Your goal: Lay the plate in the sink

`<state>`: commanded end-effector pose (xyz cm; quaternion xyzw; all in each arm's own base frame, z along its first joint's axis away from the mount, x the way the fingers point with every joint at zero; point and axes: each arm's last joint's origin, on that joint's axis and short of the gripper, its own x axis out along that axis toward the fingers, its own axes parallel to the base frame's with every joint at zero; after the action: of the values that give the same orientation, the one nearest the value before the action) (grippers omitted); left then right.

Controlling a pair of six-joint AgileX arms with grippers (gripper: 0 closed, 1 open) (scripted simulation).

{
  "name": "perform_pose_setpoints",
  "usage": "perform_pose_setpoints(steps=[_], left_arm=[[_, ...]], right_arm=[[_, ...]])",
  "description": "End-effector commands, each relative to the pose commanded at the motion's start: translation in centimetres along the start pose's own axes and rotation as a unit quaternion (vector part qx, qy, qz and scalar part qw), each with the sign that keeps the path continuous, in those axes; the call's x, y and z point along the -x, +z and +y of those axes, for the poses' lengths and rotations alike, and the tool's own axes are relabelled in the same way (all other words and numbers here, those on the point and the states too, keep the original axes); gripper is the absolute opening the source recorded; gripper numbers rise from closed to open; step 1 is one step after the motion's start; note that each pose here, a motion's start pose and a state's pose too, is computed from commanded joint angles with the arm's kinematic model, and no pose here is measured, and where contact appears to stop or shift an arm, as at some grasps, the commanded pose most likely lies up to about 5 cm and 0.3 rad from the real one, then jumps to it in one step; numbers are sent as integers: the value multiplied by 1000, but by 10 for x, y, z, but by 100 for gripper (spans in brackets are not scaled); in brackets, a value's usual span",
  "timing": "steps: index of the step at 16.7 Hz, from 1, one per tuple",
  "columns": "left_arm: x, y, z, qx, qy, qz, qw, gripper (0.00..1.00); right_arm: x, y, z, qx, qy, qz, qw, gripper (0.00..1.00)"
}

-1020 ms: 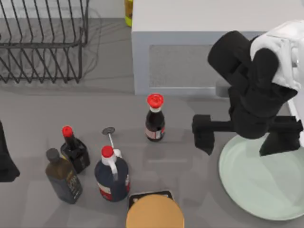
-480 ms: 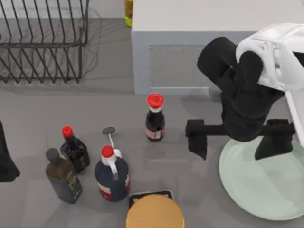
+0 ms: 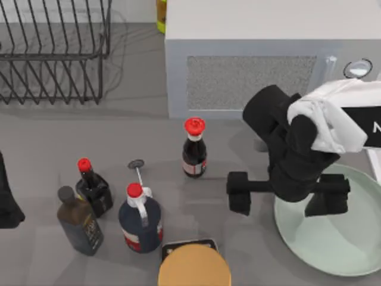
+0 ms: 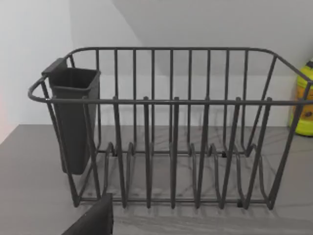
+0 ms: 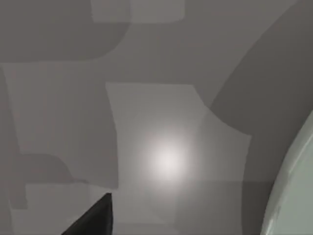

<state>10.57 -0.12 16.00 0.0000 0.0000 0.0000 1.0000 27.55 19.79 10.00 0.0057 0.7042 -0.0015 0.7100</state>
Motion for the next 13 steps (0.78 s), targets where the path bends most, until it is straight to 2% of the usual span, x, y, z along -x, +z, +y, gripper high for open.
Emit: perform_pose_setpoints(steps=[6, 13], left_arm=[[0, 0, 0, 0, 0, 0, 1000, 100], [0, 0, 0, 0, 0, 0, 1000, 100]], right_arm=[[-11, -2, -1, 0, -3, 4, 1000, 100], [-11, -2, -1, 0, -3, 4, 1000, 47]])
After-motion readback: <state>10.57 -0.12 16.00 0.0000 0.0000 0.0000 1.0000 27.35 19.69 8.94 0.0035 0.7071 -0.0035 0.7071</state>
